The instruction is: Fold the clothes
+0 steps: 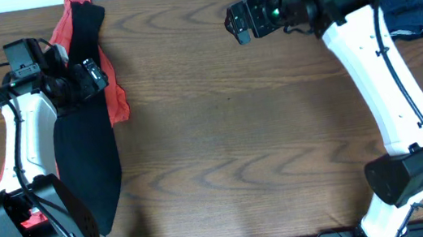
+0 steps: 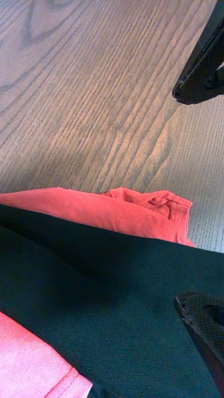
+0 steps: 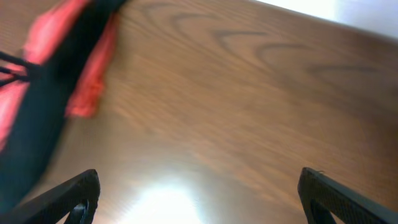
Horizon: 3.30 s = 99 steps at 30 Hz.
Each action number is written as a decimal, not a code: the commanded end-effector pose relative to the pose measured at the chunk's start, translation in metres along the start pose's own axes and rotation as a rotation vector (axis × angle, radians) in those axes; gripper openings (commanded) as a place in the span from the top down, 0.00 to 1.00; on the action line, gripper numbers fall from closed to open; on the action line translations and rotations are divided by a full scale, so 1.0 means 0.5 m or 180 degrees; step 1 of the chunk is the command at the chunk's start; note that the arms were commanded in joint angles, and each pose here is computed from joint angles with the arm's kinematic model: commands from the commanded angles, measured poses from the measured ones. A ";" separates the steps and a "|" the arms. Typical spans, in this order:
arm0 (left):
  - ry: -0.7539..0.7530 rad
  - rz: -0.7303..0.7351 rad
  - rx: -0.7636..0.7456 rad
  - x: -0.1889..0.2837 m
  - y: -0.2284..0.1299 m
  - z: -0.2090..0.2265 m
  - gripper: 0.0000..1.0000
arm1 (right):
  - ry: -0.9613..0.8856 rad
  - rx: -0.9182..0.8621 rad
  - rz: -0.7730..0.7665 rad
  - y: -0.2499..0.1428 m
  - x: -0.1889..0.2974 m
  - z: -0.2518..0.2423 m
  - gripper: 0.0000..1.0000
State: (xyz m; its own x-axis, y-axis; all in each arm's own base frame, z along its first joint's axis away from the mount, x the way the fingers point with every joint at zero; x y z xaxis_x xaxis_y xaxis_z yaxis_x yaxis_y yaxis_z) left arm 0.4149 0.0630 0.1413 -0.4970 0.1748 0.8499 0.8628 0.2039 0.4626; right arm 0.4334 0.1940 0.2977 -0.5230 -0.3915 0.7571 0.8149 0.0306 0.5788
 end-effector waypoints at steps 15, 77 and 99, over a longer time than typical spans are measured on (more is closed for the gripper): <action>0.0022 0.0060 -0.0016 -0.009 -0.010 0.004 0.02 | -0.0336 0.0101 -0.0775 -0.180 0.022 -0.151 0.01; 0.0022 0.0060 -0.0016 -0.009 -0.010 0.004 0.02 | -0.0270 0.0078 -0.2545 -0.526 0.104 -0.254 0.01; 0.0022 0.0060 -0.0016 -0.009 -0.010 0.004 0.02 | -0.0477 -0.0017 -0.2808 -0.511 0.138 -0.284 0.01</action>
State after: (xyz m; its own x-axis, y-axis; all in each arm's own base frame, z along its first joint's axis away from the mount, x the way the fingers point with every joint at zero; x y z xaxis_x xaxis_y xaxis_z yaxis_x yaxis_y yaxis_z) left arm 0.4148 0.0630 0.1412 -0.4967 0.1749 0.8501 0.8630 0.2035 0.4624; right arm 0.2246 0.0306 0.1593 -0.9853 -0.1552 0.0717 0.1050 -0.2183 0.9702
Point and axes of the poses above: each gripper's point midway between its finger pads, its own x axis back along the fingers, its own z axis along the line the jaws close on, y = z × x, the point moved 2 cm from there along x, back along the fingers, and after that the axes turned 14 degrees about -x, right-handed, at the moved point
